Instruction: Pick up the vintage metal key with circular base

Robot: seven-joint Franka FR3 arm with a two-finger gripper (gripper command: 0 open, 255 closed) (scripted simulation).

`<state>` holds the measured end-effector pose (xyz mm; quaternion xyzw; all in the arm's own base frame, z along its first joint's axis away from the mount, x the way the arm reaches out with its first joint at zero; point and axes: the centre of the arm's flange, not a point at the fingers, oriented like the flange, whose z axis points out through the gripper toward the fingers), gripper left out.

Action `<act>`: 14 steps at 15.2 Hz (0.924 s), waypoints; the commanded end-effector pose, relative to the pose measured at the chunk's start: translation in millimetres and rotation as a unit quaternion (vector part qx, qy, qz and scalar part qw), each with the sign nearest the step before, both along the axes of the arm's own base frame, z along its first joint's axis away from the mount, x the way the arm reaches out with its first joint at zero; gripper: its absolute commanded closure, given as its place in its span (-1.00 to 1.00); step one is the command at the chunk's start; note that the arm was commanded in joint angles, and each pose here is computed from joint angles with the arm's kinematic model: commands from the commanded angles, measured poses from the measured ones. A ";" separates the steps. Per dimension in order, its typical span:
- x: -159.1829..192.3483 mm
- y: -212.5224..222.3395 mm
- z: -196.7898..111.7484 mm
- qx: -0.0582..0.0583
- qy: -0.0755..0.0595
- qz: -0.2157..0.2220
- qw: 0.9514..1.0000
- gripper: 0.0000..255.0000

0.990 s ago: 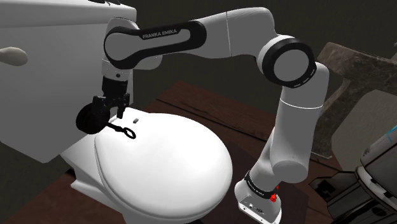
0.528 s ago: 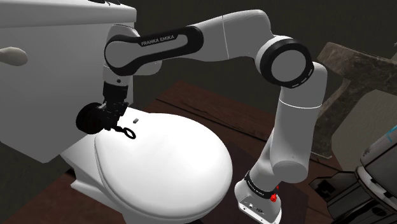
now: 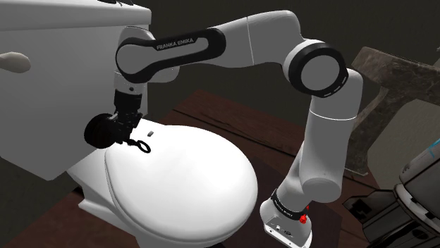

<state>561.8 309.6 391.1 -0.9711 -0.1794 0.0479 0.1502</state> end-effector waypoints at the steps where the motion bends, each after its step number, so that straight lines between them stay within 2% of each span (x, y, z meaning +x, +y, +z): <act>1: -0.1 0.0 8.6 0.000 0.000 0.000 1.000 1.00; 14: -0.1 0.0 77.2 0.000 0.000 0.000 1.000 1.00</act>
